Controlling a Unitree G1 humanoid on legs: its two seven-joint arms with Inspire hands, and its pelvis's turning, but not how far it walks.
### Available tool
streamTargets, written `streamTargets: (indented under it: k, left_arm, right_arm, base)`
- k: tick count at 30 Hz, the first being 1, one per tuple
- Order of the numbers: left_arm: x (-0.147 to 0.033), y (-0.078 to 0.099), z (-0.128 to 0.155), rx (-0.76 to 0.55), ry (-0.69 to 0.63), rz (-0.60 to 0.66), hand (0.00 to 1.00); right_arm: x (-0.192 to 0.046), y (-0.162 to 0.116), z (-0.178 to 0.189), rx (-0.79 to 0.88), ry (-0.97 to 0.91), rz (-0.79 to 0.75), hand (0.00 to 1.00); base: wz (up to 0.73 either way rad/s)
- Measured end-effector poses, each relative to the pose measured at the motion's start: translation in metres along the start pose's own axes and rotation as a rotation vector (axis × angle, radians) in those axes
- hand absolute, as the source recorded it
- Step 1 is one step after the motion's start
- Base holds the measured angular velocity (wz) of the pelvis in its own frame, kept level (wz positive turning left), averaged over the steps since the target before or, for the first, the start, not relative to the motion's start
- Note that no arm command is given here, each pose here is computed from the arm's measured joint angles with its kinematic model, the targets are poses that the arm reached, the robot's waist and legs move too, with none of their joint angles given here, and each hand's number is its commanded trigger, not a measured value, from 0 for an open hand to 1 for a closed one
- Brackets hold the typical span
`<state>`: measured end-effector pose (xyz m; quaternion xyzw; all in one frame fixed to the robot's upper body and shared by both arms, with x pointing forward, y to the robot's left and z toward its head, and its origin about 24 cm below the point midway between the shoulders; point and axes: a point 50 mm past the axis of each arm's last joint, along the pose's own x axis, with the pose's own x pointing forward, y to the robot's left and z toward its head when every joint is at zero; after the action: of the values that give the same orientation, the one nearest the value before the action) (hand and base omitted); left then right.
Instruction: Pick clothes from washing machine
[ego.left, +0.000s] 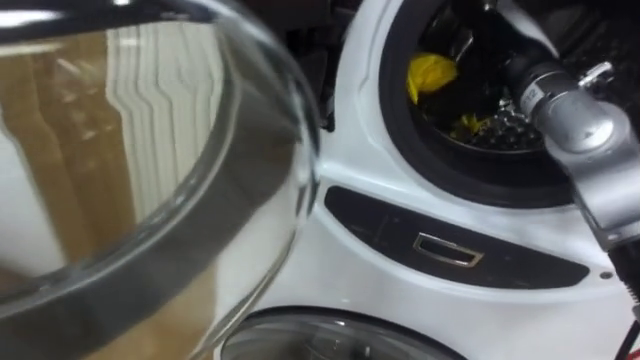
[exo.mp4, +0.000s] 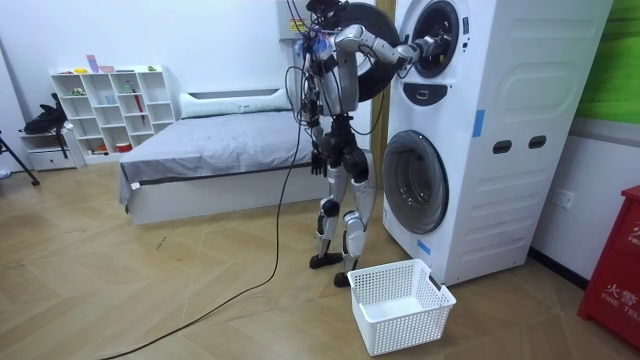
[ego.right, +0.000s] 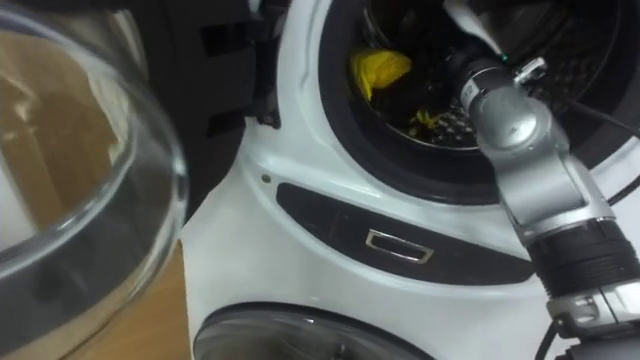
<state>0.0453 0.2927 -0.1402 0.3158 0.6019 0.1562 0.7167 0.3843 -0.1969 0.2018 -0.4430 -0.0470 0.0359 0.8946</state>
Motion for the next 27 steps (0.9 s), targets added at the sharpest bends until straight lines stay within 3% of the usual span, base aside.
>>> streamTargets:
  k: [9,10,11,12,17,27]
  left_arm:
    - [0.002,0.004,-0.001,0.015,0.027,-0.018,0.00]
    - [0.002,0.003,-0.001,0.016,0.028,-0.027,0.00]
    - [0.002,0.003,-0.001,0.016,0.030,-0.032,0.00]
    - [0.002,0.003,-0.001,0.016,0.035,-0.038,0.00]
    - [0.003,0.005,-0.001,0.008,0.060,-0.053,0.00]
    - [0.008,0.017,0.011,-0.006,0.040,-0.032,0.00]
  right_arm:
    - [0.002,0.005,-0.012,-0.083,0.093,0.121,0.00]
    - [0.002,0.006,-0.013,-0.078,0.105,0.151,0.14]
    - [0.002,0.007,-0.013,-0.076,0.110,0.166,0.51]
    - [0.002,0.008,-0.014,-0.075,0.119,0.195,1.00]
    - [-0.001,0.011,-0.026,-0.101,0.201,0.280,1.00]
    - [-0.005,0.005,-0.035,-0.112,0.235,0.255,1.00]
  base:
    - [0.05]
    - [0.00]
    - [0.00]
    - [0.00]
    - [0.04]
    - [0.04]
